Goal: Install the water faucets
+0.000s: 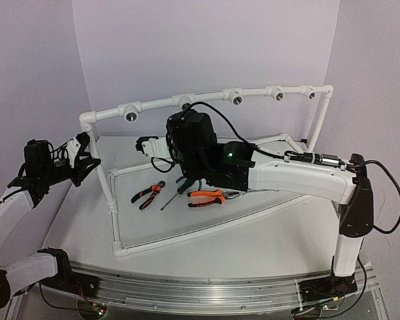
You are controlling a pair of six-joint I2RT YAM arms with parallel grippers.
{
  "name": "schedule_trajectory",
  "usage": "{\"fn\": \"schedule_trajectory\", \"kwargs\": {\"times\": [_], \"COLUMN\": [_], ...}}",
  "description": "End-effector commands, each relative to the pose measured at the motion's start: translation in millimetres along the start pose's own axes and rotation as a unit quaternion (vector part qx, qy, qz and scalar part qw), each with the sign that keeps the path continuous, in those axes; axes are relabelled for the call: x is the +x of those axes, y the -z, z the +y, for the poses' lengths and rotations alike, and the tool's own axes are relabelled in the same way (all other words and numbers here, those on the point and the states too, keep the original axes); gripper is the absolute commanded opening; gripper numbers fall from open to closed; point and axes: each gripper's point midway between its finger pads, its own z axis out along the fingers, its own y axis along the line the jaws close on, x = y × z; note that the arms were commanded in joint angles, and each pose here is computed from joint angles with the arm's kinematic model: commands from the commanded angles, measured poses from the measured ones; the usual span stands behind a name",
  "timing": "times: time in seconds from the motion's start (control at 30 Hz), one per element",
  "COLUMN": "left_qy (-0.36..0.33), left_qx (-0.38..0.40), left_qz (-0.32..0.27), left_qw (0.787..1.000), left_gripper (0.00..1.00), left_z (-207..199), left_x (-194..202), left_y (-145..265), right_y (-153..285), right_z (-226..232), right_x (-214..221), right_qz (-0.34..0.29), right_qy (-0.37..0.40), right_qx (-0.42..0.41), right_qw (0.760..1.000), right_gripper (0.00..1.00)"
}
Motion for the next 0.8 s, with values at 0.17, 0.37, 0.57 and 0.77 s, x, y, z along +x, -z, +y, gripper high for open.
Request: {"fn": "schedule_trajectory", "kwargs": {"times": [0.17, 0.37, 0.57, 0.77], "left_qy": [0.028, 0.03, 0.031, 0.033], "left_qx": [0.175, 0.175, 0.173, 0.174], "left_qz": [0.097, 0.096, 0.093, 0.093], "left_qw": [0.979, 0.979, 0.98, 0.98], "left_gripper": [0.0, 0.0, 0.0, 0.0], "left_z": [-93.5, -94.1, -94.2, -95.5], "left_x": [76.3, 76.6, 76.3, 77.3], "left_y": [5.4, 5.2, 5.4, 5.7], "right_y": [13.2, 23.4, 26.1, 25.6], "right_z": [-47.5, -40.9, -34.0, -22.0], "right_x": [43.3, 53.7, 65.5, 78.1], "right_qz": [-0.028, -0.043, -0.038, -0.026], "right_qy": [-0.504, -0.607, -0.682, -0.733], "right_qx": [0.087, 0.073, 0.071, 0.072], "right_qw": [0.859, 0.79, 0.727, 0.676], "right_gripper": [0.0, 0.0, 0.0, 0.0]}}
